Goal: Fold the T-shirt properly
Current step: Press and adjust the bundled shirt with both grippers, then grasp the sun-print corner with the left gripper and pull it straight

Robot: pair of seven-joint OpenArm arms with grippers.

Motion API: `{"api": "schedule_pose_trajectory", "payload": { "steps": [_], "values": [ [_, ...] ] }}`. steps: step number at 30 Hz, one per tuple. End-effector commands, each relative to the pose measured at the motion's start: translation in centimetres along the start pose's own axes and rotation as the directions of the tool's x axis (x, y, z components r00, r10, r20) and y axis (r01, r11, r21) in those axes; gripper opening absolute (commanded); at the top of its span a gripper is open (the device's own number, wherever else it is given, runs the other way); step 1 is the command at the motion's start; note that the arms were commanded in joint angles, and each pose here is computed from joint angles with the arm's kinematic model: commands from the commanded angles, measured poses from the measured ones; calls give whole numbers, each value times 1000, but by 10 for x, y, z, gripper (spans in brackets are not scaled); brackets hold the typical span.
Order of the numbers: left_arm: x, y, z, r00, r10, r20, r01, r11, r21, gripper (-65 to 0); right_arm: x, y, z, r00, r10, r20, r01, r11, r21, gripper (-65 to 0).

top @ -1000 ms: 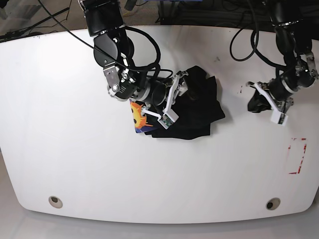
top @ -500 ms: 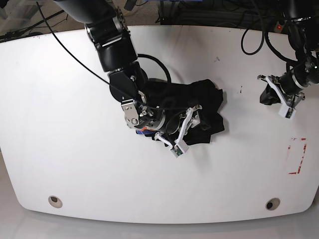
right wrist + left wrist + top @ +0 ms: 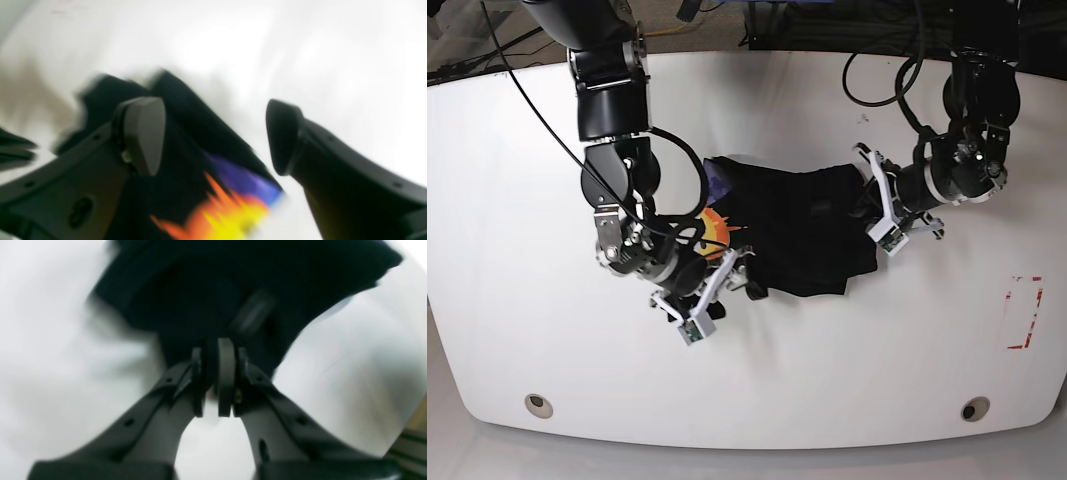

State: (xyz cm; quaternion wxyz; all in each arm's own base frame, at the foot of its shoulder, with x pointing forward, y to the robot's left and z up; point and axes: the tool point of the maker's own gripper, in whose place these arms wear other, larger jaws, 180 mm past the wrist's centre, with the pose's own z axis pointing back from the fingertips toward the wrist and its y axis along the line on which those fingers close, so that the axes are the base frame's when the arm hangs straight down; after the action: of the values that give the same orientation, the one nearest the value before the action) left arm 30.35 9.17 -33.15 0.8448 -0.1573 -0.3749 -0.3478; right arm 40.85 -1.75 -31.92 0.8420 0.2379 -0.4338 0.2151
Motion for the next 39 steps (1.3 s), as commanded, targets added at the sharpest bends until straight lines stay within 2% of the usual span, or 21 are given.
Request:
{"api": "schedule_pose_trajectory", "payload": {
  "steps": [1, 5, 9, 15, 17, 21, 24, 30, 34, 39],
  "values": [
    [20, 1, -1, 998, -46, 40, 46, 999, 16, -608, 15, 0, 7, 999, 29, 46, -29, 1000, 8, -231],
    [28, -9, -12, 996, -86, 35, 85, 996, 14, -608, -12, -12, 10, 1000, 12, -13, -12, 1000, -12, -360],
    [26, -19, -24, 998, -51, 33, 51, 999, -14, -607, -41, -26, 4, 997, -39, -67, 37, 999, -32, -461],
    [9, 0, -44, 999, 15, -32, -15, 1000, -23, -607, -69, -53, -6, 990, -119, -73, 115, 991, -64, -463],
    [0, 9, -50, 997, 40, -63, -41, 999, -21, -607, -74, -59, -5, 991, -108, -79, 104, 993, -48, -466],
    [-4, 33, -55, 996, 74, -55, -74, 997, 2, -607, -78, -59, -2, 993, -80, -87, 79, 997, -14, -468],
    [0, 50, -58, 995, 95, -16, -95, 995, 19, -607, -78, -58, -1, 993, -73, -89, 72, 997, -4, -468],
    [14, 102, -43, 996, 84, -3, -83, 991, 101, -607, -85, -54, 0, 993, -74, -97, 74, 997, 4, -468],
    [25, 130, -17, 998, 57, 28, -61, 983, 172, -607, -71, -43, 3, 997, -39, -70, 41, 999, 20, -468],
    [46, 137, 8, 995, 10, 95, -32, 973, 227, -607, -38, -24, 17, 997, 68, -42, -67, 997, 32, -468]
  ]
}}
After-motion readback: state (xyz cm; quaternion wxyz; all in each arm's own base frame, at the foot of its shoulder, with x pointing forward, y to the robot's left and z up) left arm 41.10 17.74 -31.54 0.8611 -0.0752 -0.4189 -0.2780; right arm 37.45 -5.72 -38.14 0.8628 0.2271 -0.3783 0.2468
